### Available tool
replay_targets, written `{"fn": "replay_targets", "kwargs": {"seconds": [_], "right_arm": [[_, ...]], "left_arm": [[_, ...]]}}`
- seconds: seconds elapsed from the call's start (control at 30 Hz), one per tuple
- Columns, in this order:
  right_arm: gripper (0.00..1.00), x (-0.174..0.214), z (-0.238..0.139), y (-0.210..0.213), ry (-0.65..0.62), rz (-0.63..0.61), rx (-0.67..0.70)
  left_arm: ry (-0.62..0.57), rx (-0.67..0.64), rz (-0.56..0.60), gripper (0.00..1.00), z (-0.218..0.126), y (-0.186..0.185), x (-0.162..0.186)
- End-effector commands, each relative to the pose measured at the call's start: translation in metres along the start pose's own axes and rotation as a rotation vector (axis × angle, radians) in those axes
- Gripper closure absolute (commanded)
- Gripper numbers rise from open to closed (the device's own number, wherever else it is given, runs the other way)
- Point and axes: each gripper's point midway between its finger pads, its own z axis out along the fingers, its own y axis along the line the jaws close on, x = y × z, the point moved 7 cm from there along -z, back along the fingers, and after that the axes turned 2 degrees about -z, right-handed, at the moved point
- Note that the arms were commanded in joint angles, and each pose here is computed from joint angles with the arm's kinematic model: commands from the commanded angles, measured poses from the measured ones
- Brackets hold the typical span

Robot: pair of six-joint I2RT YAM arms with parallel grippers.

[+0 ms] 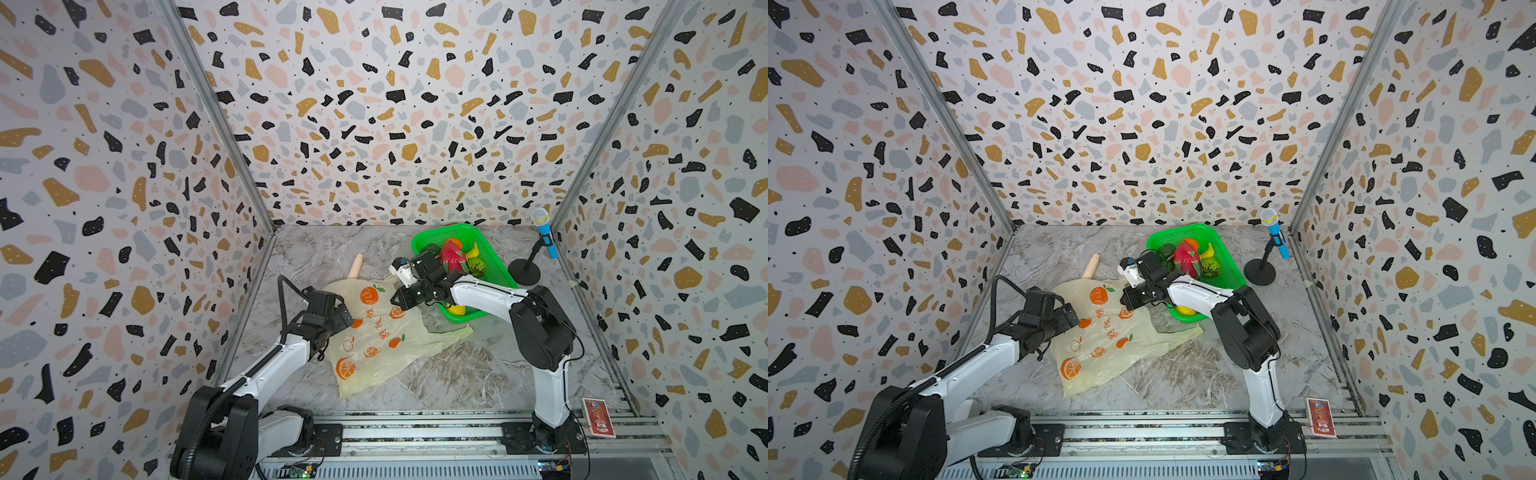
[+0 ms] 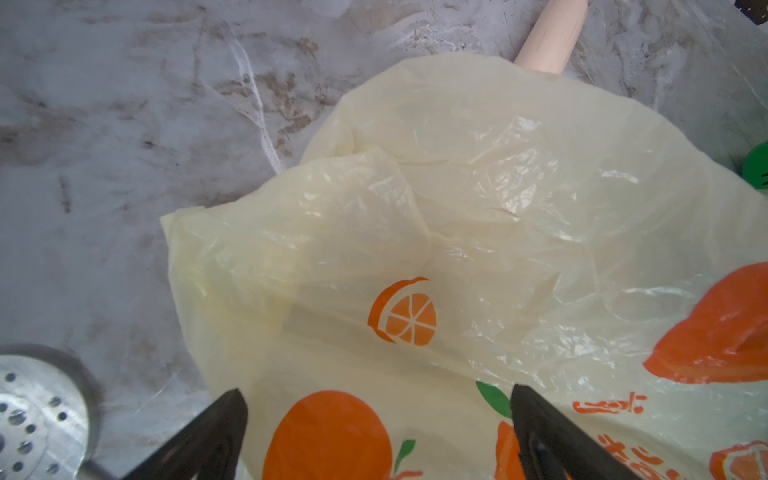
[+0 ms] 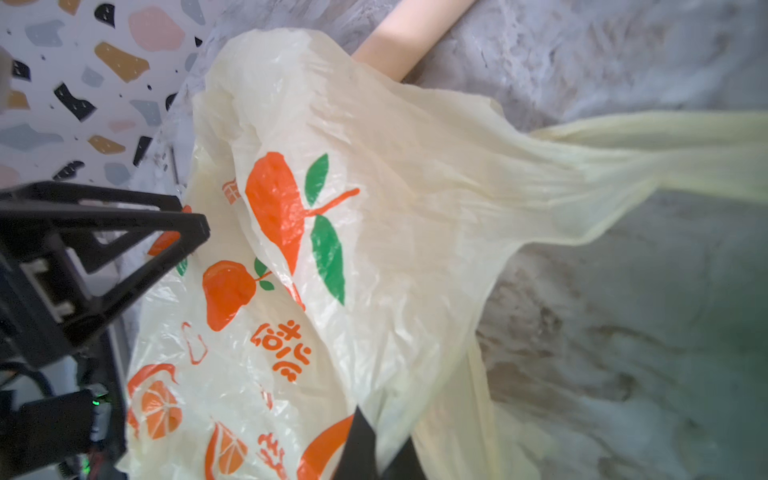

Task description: Place the fruits into the plastic bag

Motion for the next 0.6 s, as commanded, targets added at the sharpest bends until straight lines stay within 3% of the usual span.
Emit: {"fn": "replay_targets", "kwargs": {"seconds": [0.0,0.27,0.43,0.57], "right_arm": [[1.00,-0.025,-0.036,0.016,-0.152,0.050,-0.081],[1.00,-0.029,-0.080,0.027,-0.417,0.311,-0.190],[1.00,-0.023,-0.088,0.038,-0.538,0.448,-0.232],[1.00,-0.027,-0.084,0.059,-0.571,0.447,-0.252]], "left_arm": [[-0.052,0.153,0.118,0.01,-0.018,-0.030,-0.027],[-0.127,0.331,0.320,0.01,-0.080,-0.068,-0.055],[-0.089,0.432,0.416,0.01,-0.100,-0.092,-0.030],[-0.060,0.507,0.491,0.01,-0.111,-0.108,-0.005]]}}
